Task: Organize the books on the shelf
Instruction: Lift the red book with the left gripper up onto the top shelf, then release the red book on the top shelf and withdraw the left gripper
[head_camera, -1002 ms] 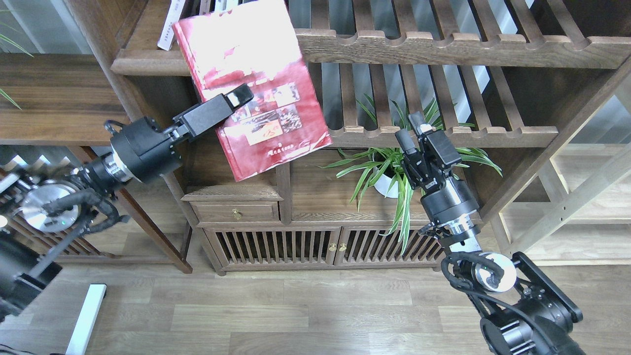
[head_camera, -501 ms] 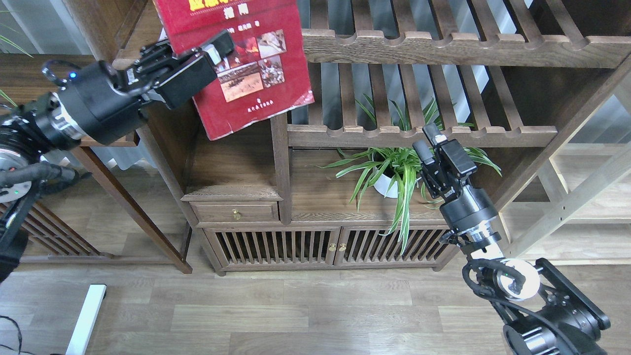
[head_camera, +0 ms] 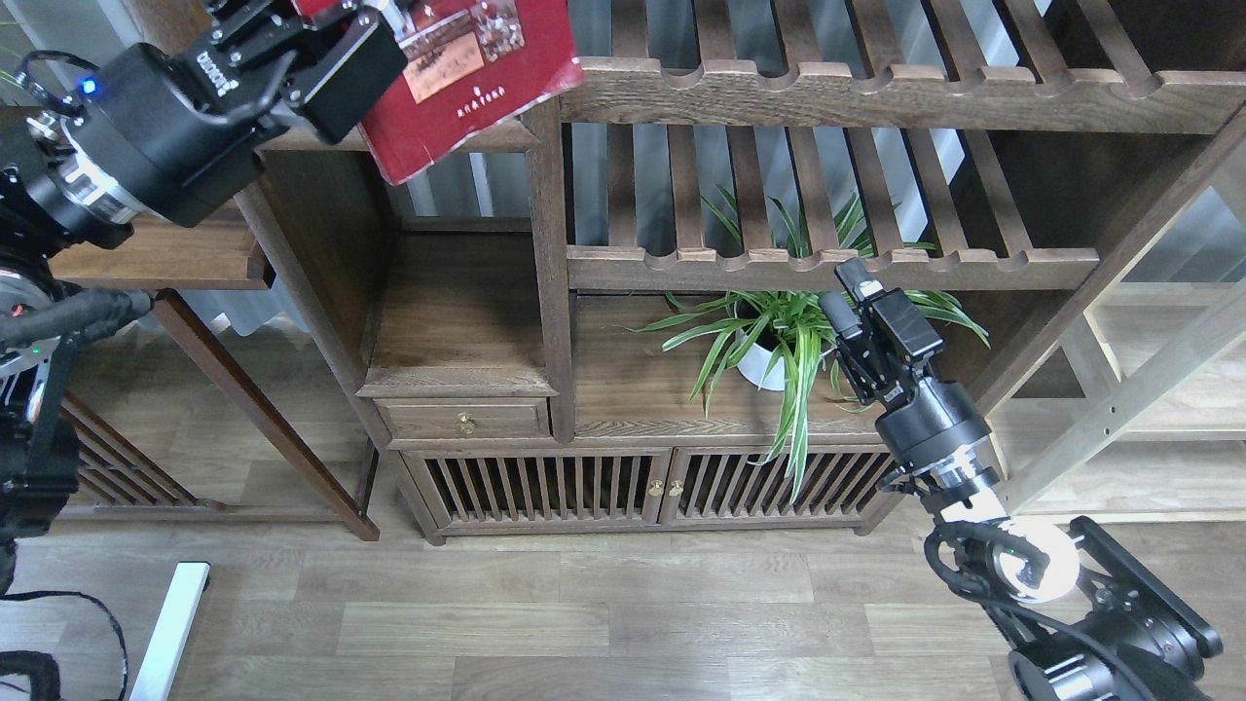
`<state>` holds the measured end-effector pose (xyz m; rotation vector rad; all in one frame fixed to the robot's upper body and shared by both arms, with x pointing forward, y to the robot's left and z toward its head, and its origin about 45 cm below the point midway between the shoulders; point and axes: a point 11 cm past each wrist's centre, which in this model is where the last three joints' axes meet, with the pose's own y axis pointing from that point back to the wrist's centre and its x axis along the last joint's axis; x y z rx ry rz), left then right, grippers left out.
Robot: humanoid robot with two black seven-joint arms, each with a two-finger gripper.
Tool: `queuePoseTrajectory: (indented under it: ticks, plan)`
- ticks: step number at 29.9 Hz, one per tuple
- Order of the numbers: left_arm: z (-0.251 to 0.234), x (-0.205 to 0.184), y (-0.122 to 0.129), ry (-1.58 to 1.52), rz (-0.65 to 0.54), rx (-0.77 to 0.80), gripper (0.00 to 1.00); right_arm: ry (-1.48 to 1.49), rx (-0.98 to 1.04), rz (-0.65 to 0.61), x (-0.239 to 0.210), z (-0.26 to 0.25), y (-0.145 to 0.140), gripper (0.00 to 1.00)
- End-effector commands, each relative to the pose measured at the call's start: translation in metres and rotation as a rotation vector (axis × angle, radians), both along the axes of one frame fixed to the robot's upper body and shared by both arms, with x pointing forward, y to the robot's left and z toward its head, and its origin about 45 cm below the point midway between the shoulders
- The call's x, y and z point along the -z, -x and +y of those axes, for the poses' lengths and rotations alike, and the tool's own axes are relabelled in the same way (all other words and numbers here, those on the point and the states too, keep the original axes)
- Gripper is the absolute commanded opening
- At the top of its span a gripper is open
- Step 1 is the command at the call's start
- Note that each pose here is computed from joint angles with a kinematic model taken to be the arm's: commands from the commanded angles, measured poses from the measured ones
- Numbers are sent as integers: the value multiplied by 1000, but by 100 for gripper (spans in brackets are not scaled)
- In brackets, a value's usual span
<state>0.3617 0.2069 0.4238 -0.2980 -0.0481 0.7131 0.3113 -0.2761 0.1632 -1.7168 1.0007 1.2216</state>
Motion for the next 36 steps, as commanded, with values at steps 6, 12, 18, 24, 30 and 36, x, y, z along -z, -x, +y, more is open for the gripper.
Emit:
queuePoseTrajectory:
  ticks: [6,12,18,24,30,36]
  plan:
    - [18,-11,-14,85,5,-180,0,15,13,16,5,-8,3,72]
    - [29,-25,-19,102,-13,-271,0,46,26,27,7,-21,5,75]
    - [38,-39,-26,119,-23,-398,0,51,39,35,10,-25,5,75]
    - [46,-43,-32,98,-32,-491,0,55,38,48,15,-25,7,76]
    - [60,-40,-37,40,-32,-539,0,49,38,58,19,-22,7,76]
    - [78,-38,-42,-12,-27,-585,0,26,34,63,22,-14,8,77]
